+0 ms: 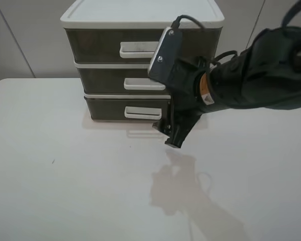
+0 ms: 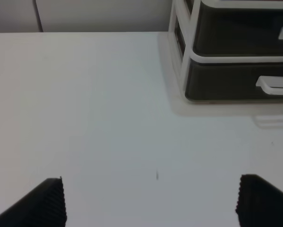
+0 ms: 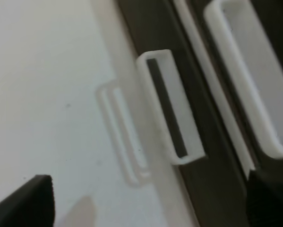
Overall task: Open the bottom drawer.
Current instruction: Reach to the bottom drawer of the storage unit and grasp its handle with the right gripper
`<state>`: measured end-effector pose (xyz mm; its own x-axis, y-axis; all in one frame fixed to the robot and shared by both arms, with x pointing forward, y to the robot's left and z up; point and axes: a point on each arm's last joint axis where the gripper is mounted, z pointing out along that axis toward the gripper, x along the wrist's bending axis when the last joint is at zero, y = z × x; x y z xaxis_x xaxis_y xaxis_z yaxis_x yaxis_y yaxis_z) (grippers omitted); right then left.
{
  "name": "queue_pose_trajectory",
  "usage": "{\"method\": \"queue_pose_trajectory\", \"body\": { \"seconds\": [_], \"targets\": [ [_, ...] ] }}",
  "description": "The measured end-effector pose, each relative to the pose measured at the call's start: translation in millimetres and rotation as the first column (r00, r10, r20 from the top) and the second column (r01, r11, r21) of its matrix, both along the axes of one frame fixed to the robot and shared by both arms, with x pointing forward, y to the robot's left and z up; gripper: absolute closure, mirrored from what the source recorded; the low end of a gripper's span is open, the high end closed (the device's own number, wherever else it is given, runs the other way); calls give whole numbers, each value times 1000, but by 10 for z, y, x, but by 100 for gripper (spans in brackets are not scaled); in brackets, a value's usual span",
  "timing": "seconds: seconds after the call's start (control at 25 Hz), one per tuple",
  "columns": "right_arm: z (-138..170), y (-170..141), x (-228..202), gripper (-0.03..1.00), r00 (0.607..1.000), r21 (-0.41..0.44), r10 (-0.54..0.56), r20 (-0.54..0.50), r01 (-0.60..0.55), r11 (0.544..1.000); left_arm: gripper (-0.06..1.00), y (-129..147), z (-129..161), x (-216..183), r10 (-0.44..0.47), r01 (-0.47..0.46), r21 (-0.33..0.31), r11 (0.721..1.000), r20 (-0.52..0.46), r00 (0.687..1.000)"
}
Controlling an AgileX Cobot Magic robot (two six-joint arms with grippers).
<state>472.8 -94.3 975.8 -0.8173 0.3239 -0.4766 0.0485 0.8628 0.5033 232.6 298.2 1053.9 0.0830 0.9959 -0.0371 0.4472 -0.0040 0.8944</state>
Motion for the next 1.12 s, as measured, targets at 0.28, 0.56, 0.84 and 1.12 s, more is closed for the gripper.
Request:
{"method": "queue_pose_trajectory", "body": {
  "seconds": [0.28, 0.56, 0.84, 1.12],
  "targets": [
    [-400, 152, -1, 17, 964, -148, 266, 21, -260, 954, 20, 0, 0, 0, 0, 0, 0, 1000, 0, 1000],
    [-664, 265, 7, 17, 907, -164, 416, 63, -402, 901, 20, 0, 0, 0, 0, 0, 0, 1000, 0, 1000],
    [-850, 321, 137, 17, 896, -193, 405, 181, -371, 908, 20, 0, 0, 0, 0, 0, 0, 1000, 0, 1000],
    [-1056, 284, 287, 17, 920, -205, 273, 282, -220, 954, 20, 0, 0, 0, 0, 0, 0, 1000, 0, 1000]
  ]
}}
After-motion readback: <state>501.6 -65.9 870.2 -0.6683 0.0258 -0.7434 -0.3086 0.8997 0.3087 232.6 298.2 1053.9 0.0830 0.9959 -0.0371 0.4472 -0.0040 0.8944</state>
